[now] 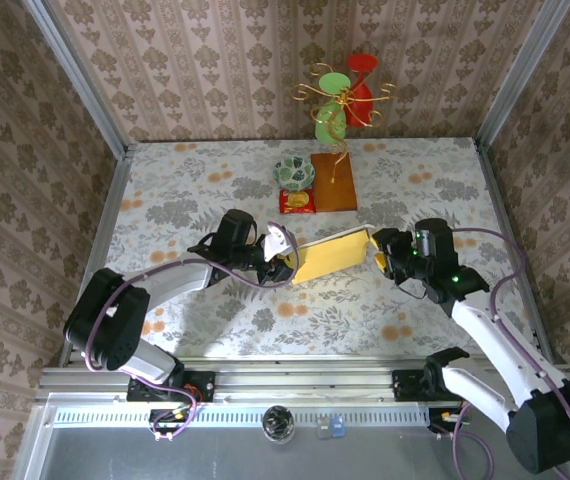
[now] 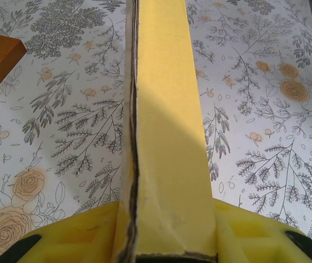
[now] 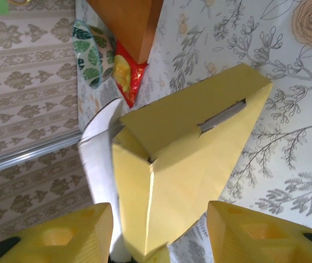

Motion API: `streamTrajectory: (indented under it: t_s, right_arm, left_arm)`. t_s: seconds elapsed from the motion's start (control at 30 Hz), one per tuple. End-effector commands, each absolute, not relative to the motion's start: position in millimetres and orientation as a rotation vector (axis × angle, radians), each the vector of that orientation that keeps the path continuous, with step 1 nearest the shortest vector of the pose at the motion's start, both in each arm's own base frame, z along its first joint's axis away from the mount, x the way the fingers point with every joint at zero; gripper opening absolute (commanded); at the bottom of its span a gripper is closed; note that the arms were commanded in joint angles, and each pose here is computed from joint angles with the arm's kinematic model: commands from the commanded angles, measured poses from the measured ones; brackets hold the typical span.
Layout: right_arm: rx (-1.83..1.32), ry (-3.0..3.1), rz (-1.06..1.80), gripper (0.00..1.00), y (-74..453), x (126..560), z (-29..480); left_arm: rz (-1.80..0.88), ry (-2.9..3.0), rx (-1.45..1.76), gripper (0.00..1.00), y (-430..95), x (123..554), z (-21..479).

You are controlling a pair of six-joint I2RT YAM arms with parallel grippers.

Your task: Fold the paper box

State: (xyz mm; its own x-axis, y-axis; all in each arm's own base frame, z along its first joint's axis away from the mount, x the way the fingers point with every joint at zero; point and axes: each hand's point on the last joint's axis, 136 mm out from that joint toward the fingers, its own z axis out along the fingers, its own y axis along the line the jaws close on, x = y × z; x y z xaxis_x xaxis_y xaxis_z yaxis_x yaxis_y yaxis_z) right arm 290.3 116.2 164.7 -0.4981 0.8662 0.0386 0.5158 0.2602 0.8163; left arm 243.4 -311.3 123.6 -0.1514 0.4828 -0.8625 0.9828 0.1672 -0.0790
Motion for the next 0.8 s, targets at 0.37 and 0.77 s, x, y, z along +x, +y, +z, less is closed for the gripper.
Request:
streamTrajectory:
  t_s: [0.37, 0.77]
  right_arm:
    - [1.261, 2.169, 1.104, 0.48, 135.1, 314.0, 142.4]
    - [1.4, 2.333, 0.929, 0.37, 128.0, 293.3, 84.8]
  left_arm:
    - [-0.907, 1.775, 1.432, 0.36, -314.2, 239.5, 126.4]
    - [-0.845, 1.791, 1.454, 0.4, -319.3, 240.3, 121.4]
